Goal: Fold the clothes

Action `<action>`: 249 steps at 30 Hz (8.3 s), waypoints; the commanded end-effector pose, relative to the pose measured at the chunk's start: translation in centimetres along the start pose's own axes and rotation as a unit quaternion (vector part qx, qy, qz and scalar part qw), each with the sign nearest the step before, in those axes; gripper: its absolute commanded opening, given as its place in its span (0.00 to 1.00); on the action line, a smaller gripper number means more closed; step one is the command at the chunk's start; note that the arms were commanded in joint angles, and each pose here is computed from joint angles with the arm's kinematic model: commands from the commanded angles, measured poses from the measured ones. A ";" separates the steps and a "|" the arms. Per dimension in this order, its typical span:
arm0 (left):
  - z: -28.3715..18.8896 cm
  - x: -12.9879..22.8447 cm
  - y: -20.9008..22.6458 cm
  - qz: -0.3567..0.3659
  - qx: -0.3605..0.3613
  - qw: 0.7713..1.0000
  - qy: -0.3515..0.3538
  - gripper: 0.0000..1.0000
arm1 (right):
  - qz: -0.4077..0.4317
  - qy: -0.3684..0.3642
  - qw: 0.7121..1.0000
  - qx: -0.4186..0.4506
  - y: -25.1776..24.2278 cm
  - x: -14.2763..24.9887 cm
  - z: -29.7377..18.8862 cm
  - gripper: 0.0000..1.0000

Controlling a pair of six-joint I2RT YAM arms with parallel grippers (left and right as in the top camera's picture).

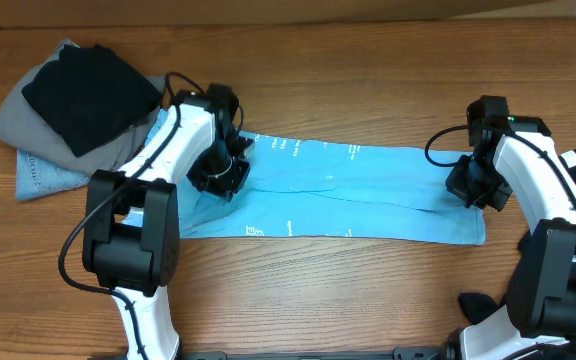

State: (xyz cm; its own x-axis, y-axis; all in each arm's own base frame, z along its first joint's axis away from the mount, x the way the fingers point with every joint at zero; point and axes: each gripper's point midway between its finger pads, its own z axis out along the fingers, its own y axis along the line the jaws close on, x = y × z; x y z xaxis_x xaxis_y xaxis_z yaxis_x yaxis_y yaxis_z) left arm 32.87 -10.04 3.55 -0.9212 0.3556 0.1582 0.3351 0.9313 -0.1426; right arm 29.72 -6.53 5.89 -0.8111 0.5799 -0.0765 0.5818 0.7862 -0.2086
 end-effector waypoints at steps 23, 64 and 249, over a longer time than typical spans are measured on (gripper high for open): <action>-3.0 2.6 -5.6 -0.007 0.053 0.997 0.061 0.04 | 0.011 -0.029 0.999 -0.009 0.0 -1.2 -1.4 0.04; -2.2 1.6 -9.1 0.010 0.042 0.998 0.042 0.38 | 0.009 -0.031 0.999 -0.006 -0.2 -1.3 -1.4 0.04; -2.1 2.4 7.3 -0.151 -0.034 0.988 0.014 0.69 | 0.044 0.054 0.973 -0.220 -1.4 -3.5 5.3 0.23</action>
State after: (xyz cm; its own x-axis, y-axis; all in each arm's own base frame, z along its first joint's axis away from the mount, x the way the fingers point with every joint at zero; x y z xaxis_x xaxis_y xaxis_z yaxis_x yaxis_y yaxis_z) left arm 32.45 -2.31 4.07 -0.9677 0.0439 0.2482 0.0400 0.9990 -0.0208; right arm 32.18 -11.05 2.23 -0.7729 0.6345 0.0122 0.6140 0.7428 0.2667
